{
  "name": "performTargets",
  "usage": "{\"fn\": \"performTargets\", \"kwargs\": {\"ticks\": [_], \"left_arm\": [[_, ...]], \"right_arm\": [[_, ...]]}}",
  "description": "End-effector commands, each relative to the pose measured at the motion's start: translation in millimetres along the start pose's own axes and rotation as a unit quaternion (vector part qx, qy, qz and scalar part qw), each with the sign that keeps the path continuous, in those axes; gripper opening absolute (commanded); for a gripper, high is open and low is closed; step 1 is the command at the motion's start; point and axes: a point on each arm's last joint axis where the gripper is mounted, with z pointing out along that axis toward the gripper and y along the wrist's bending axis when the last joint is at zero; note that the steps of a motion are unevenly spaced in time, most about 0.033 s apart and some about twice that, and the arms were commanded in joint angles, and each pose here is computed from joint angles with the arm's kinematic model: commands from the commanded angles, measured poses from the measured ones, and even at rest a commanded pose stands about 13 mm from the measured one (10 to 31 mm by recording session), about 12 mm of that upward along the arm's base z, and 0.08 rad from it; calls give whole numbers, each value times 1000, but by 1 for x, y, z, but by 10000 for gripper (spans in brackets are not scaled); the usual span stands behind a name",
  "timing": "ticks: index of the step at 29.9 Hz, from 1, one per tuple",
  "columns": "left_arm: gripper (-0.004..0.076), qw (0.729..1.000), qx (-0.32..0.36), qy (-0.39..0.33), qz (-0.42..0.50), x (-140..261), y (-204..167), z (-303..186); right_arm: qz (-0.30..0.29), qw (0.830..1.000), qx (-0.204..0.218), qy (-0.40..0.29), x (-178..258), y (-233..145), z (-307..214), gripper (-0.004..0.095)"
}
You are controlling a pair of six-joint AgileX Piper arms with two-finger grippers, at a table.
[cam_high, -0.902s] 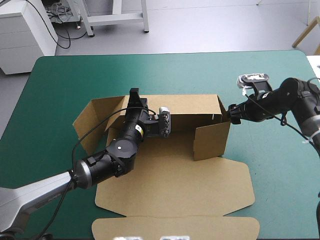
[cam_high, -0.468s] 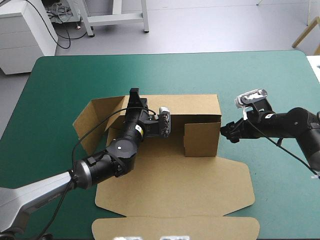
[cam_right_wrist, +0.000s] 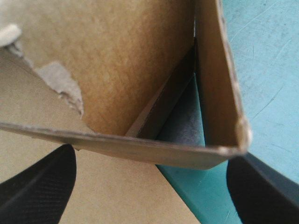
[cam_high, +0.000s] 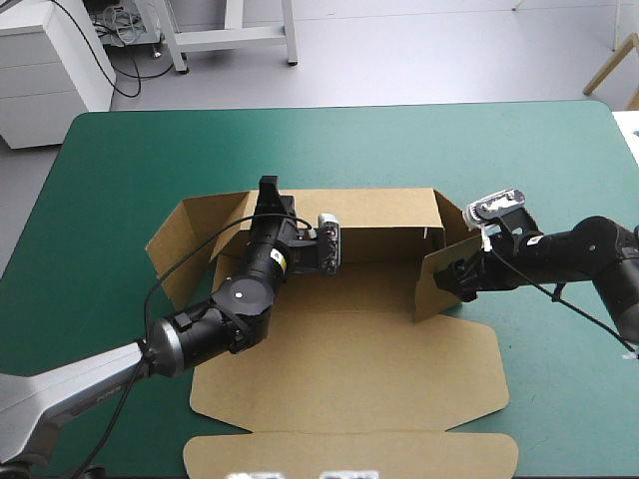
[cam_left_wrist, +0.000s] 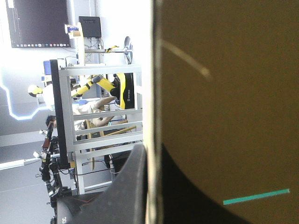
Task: Fold the box
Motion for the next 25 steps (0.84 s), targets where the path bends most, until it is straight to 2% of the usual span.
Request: {"fn": "performTargets", "kwargs": {"ticks": [1,6,13,18,22,25], "left_arm": [[-10,1000,-15,-9,-21,0,12,-8],[-10,1000,-15,-10,-21,0,11,-8],[-10,1000,-14,-11,-21,0,11,-8],[-10,1000,-14,-11,-21,0,11,-8],[-10,1000,-14,-11,-21,0,11,-8],[-10,1000,-11,-11,-25,0,11,-8]], "right_arm": [[-5,999,-5,-45,-10,6,-13,806],[-28,996,-29,-75,-17,15,-11,806],[-66,993,-32,-97,-27,35,0,806],[-74,993,-26,-94,-31,36,14,789],[-66,994,-21,-89,-32,31,23,650],[-60,994,-19,-88,-32,30,26,454]]}}
